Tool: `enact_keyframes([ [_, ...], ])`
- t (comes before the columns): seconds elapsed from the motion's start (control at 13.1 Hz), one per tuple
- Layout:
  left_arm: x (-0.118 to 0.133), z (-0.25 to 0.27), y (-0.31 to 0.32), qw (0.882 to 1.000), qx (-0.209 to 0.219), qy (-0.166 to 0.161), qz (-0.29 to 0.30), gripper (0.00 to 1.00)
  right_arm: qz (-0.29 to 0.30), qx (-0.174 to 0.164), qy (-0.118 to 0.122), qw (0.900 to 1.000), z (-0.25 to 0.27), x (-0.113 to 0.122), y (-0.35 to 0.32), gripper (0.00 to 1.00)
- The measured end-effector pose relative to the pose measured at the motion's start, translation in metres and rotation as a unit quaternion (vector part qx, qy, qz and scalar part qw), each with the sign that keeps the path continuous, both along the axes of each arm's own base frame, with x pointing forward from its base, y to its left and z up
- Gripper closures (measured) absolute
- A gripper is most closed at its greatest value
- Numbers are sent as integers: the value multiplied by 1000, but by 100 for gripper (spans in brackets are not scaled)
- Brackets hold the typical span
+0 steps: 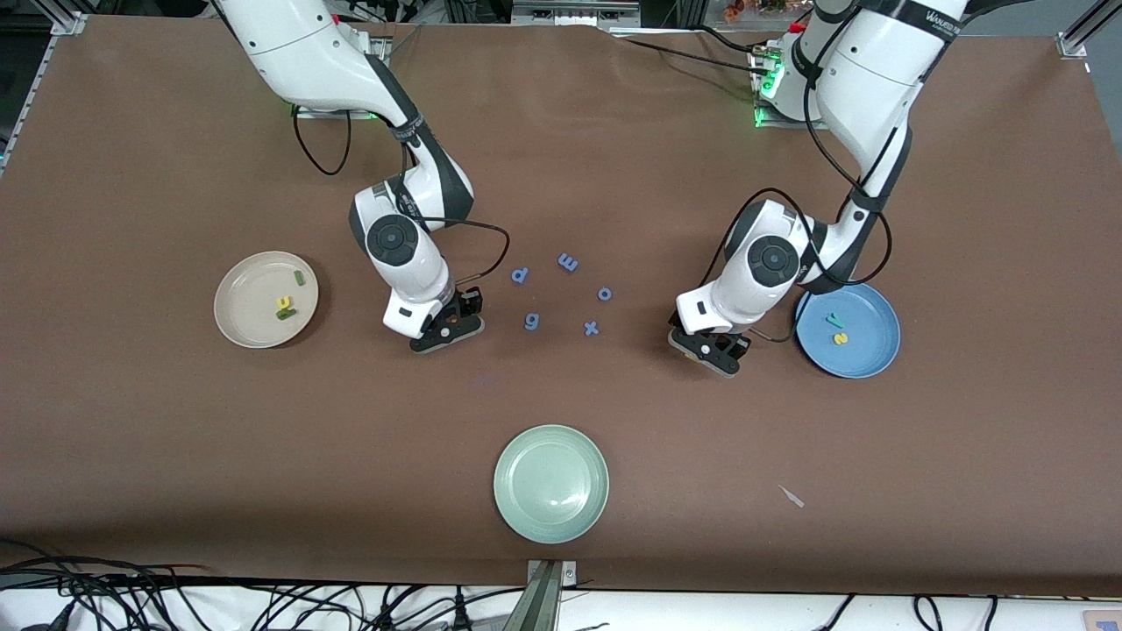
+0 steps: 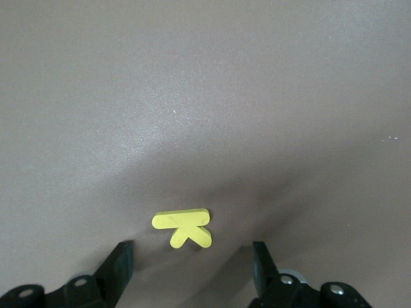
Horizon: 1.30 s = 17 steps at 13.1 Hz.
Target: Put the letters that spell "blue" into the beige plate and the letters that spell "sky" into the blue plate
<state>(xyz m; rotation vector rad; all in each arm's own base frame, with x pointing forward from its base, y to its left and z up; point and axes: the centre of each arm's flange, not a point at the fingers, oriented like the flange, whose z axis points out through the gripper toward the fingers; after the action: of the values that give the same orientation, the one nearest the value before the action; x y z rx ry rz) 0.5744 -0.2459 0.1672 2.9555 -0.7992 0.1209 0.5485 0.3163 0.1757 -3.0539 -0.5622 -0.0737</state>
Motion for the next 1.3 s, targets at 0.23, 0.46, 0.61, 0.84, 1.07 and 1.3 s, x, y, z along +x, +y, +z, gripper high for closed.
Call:
enact_keyframes([
  [0.23, 1, 1, 0, 1000, 0, -1, 0, 23, -6, 1, -1, 1000, 3, -3, 6, 70],
  [0.46, 1, 0, 0, 1000, 0, -1, 1, 22, -8, -6, 7, 1000, 5, 0, 1, 71],
  [0.61, 3, 1, -1, 1000, -1, -2, 1, 23, 1, -29, 28, 999, 26, 20, -29, 71],
  [0.84, 8, 3, -2, 1000, -3, -6, 3, 24, -8, -57, 57, 997, 77, 44, -101, 71],
  [1.07, 11, 0, -2, 1000, -4, -7, 4, 31, -11, -84, 94, 992, 98, 53, -202, 71],
  [1.3, 12, 0, -2, 1000, -4, -8, 5, 37, -42, -98, 127, 986, 88, 44, -271, 71],
])
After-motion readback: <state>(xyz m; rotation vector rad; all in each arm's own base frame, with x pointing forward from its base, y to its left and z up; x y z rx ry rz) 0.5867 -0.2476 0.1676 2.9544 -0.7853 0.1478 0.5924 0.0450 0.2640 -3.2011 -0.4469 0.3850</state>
